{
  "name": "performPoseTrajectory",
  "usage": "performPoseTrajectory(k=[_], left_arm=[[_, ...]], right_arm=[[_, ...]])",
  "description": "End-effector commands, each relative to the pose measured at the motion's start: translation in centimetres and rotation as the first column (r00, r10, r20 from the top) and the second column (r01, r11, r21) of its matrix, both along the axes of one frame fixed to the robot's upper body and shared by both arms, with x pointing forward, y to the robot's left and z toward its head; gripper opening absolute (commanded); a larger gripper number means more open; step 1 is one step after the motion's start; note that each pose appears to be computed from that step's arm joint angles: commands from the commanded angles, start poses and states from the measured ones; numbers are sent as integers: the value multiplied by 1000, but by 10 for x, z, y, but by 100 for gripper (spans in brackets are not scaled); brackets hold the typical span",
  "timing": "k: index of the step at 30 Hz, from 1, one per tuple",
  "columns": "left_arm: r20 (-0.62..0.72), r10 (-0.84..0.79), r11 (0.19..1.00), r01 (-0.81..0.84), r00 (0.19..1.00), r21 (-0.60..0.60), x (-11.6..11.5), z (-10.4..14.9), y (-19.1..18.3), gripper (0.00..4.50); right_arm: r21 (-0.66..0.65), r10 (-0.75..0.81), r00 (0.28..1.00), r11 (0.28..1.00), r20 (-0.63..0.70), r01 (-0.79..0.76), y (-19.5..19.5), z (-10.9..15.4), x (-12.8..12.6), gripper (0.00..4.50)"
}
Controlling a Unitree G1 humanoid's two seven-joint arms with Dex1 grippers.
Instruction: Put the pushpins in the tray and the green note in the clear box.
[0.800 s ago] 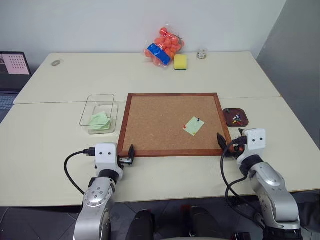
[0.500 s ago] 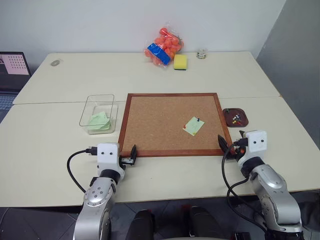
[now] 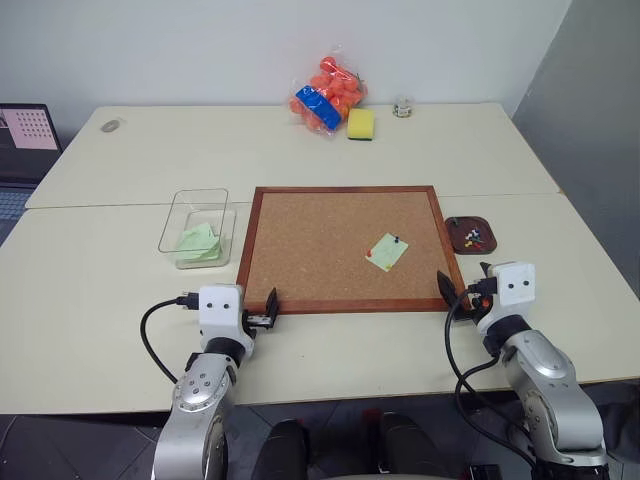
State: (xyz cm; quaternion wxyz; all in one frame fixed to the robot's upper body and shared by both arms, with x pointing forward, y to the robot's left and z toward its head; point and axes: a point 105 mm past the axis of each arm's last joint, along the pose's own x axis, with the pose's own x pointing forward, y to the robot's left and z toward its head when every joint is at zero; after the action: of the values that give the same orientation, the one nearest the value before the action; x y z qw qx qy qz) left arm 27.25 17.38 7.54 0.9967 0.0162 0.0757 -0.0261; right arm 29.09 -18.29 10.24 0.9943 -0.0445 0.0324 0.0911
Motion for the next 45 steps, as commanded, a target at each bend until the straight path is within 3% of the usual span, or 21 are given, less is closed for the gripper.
performPoseTrajectory(k=[1,8,13,18,25,30,36,45], left_arm=[[29,-10,1000,10,1000,-3,1,7,-2,446],[45,-37,999,37,998,-8,5,11,-8,446],[77,-228,969,234,970,-81,17,19,-58,446],[145,-400,910,410,905,-52,36,43,-87,446],[87,-682,730,684,726,10,29,51,-81,446],[26,-781,625,780,625,32,19,43,-77,446],[19,-770,637,767,638,70,30,40,-65,446],[31,-765,640,756,643,135,33,42,-60,446]], right_arm=[[-6,16,997,1000,73,-16,0,18,-1,449],[-11,40,996,999,77,-39,2,19,0,449],[-28,92,992,996,88,-90,5,25,7,449],[-50,161,983,986,94,-156,10,30,15,449],[-64,356,933,933,46,-353,32,29,24,449],[-71,449,893,892,36,-446,43,28,34,449],[-71,503,864,863,23,-501,57,19,51,449],[-49,487,872,873,44,-485,60,20,74,449]])
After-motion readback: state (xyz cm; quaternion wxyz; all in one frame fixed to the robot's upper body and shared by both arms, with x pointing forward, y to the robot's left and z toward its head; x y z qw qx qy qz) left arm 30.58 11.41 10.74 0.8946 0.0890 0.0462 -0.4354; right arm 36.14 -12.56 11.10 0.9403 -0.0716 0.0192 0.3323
